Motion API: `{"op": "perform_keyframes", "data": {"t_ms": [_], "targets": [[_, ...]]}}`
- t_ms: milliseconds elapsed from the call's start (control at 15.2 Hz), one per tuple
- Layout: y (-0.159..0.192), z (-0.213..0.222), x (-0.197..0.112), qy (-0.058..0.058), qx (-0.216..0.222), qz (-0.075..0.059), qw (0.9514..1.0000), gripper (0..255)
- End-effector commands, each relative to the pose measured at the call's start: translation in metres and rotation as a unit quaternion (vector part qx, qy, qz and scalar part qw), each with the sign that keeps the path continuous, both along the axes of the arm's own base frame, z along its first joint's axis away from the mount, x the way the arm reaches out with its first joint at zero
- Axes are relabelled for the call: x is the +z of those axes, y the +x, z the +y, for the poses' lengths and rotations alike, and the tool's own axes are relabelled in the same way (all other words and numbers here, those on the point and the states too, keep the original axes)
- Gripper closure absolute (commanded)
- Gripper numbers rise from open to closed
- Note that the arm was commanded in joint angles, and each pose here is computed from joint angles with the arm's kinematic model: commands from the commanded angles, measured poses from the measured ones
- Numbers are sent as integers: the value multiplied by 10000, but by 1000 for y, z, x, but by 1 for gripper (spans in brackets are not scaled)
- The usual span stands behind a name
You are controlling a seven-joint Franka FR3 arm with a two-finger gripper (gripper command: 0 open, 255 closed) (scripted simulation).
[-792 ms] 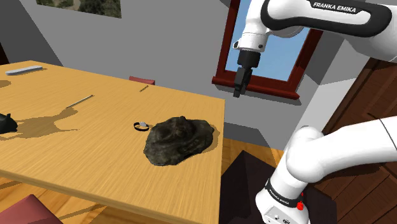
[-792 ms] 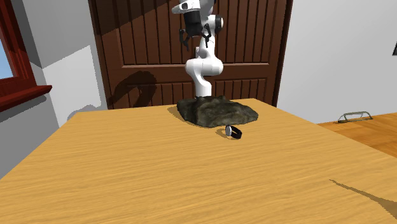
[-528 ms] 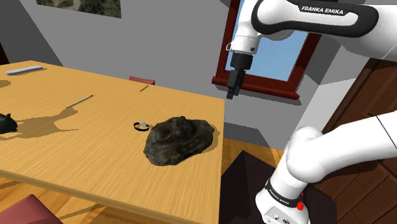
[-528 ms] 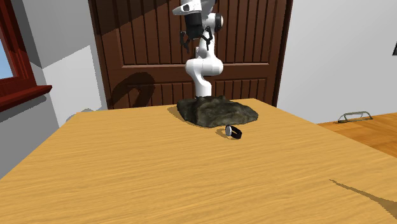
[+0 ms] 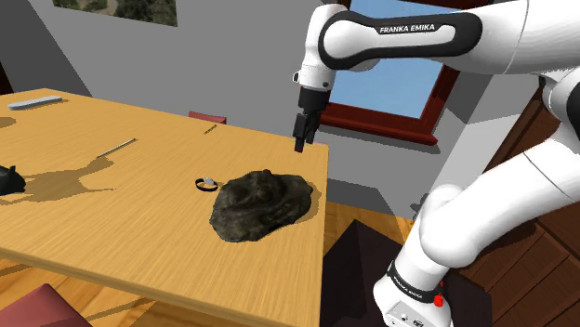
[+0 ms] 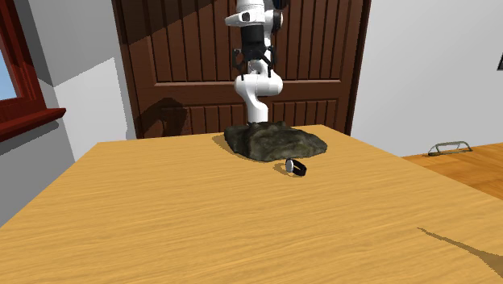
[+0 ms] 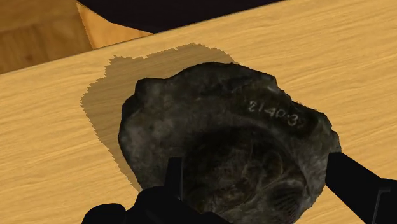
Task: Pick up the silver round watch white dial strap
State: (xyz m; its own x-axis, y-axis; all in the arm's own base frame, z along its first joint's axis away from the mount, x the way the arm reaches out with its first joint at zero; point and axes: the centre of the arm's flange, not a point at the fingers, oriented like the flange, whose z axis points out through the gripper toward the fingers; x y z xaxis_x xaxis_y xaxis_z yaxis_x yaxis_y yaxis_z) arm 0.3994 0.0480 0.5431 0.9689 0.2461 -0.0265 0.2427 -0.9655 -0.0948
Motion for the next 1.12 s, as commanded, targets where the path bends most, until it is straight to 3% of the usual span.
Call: {"op": "perform_keyframes", "data": {"t_ms": [0, 1056], "targets": [[23, 13, -14, -72, 106, -51, 9999, 0], [181, 121, -102, -653, 929, -417, 9927, 0]]}}
